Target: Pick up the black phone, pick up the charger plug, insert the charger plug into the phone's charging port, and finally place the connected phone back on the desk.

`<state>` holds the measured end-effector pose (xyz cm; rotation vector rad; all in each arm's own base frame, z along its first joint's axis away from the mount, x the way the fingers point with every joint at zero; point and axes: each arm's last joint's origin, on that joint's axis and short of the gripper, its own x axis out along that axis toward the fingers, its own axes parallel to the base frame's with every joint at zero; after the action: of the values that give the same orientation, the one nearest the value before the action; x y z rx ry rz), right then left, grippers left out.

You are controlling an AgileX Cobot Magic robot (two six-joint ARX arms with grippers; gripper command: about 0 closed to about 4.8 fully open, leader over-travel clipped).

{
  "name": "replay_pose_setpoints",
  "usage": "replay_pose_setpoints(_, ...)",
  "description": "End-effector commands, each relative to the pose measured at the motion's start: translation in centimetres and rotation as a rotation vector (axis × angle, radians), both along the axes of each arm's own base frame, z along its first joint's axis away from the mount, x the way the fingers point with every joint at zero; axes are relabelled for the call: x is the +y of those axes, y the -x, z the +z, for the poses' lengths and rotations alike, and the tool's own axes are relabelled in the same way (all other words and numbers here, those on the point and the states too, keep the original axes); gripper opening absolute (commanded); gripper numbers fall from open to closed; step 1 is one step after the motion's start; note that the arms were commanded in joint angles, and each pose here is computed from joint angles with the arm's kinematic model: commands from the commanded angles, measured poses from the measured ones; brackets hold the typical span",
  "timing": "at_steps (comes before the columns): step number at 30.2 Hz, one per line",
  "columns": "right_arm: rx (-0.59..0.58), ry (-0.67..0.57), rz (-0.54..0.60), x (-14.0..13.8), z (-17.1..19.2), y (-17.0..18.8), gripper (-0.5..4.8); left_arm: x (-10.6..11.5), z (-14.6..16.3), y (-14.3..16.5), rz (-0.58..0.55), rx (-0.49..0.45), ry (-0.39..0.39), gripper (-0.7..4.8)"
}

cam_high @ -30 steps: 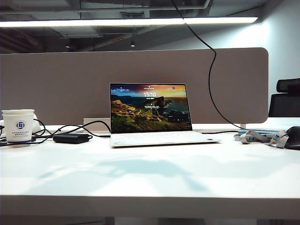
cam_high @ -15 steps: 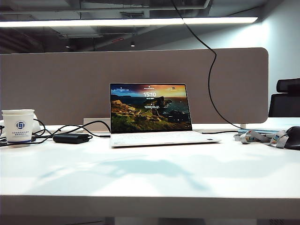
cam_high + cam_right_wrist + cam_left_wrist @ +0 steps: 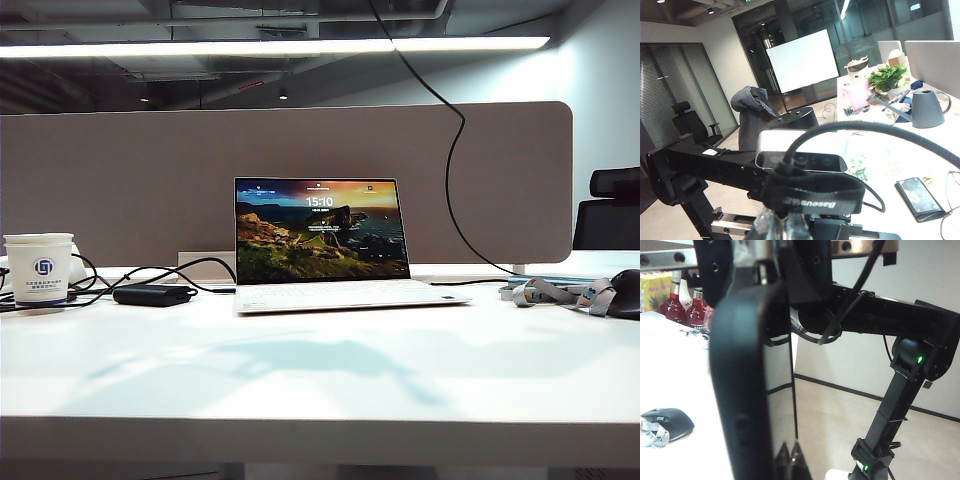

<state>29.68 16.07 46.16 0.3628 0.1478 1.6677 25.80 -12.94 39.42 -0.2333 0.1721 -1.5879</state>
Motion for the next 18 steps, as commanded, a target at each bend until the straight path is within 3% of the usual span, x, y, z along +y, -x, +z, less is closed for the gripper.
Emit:
replay_pose_setpoints(1, -0.003, 0.026, 0.034, 0.12, -0.18, 0.22, -0.07, 0.17, 0.92, 0.21, 0.031, -0.053, 0.026, -0.06)
replay_pose_setpoints(9, 0.006, 0.032, 0.037, 0.15, -0.27, 0.2, -0.07, 0.13, 0.36, 0.17, 0.018, 0.006, -0.002, -0.06)
replay_pose_setpoints(18, -0.019, 0.025, 0.014, -0.38, 0.16, 0.47, -0.07, 0.15, 0.36, 0.22, 0.009, -0.012, -0.003, -0.06)
